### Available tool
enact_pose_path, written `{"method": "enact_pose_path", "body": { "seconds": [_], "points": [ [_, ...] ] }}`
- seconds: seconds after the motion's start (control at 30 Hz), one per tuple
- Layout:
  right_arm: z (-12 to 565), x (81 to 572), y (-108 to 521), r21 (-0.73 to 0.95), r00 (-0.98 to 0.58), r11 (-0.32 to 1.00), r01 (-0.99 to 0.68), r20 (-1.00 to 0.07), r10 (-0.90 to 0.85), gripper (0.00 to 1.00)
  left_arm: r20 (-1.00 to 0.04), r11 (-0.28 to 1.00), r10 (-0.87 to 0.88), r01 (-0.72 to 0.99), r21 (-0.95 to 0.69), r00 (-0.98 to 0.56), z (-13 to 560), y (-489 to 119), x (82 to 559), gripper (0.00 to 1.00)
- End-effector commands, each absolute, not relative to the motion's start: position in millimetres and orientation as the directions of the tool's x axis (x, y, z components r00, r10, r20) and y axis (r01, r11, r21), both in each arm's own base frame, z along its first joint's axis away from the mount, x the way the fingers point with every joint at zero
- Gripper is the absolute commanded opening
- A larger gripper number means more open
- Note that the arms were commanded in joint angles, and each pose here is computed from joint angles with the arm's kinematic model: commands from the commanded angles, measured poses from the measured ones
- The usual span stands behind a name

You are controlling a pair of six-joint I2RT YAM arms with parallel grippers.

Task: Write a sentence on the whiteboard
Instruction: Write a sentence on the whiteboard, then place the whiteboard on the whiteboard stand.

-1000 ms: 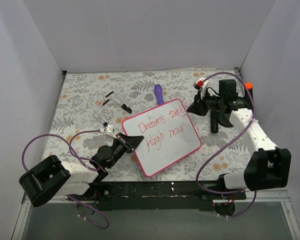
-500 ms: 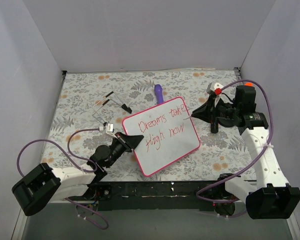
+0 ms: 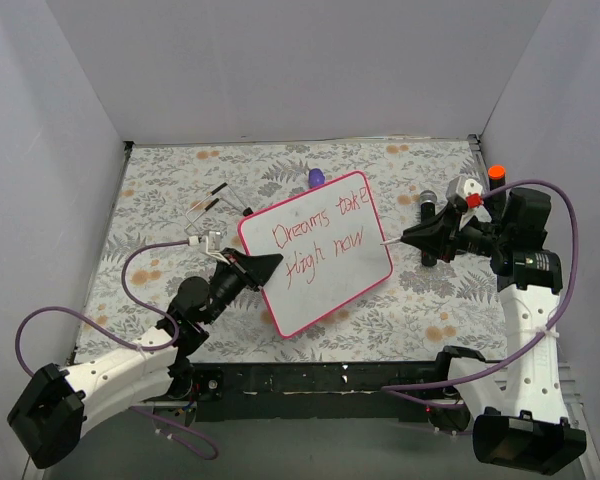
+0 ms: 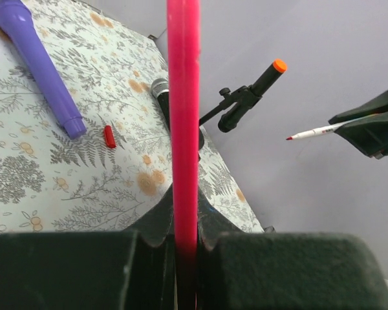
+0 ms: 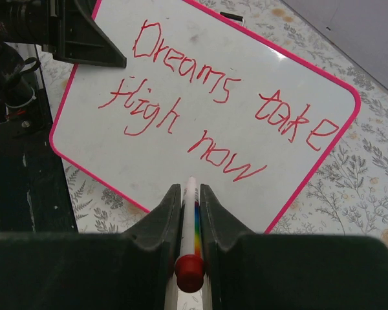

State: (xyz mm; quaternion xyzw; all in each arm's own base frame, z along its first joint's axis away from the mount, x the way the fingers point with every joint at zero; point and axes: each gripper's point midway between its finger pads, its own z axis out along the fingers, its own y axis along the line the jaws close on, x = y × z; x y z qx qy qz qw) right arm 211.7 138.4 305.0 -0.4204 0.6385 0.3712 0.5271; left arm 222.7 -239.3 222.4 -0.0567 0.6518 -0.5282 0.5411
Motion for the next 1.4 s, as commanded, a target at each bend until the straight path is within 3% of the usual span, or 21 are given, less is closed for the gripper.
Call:
{"method": "enact_pose_path", "body": {
  "seconds": [0.0, 0.37, 1.0, 1.37],
  "points": [
    [322, 194, 137, 0.000, -0.041, 0.354, -0.935, -0.993, -0.107, 0.01, -0.638, 0.372, -0.720, 0.624, -0.687, -0.273, 309, -225, 221, 0.00],
    [275, 200, 123, 0.051, -0.100, 0.449, -0.892, -0.991, -0.086, 0.01, -0.746, 0.502, -0.646, 0.644, -0.577, -0.165, 344, -208, 228, 0.00],
    [202, 203, 115, 0.128, -0.185, 0.516, -0.847, -0.981, -0.060, 0.01, -0.835, 0.526, -0.534, 0.721, -0.451, -0.133, 348, -212, 212, 0.00],
    [201, 203, 105, 0.132, -0.171, 0.534, -0.835, -0.985, -0.024, 0.01, -0.875, 0.520, -0.484, 0.794, -0.315, -0.030, 336, -215, 201, 0.00]
  ]
}}
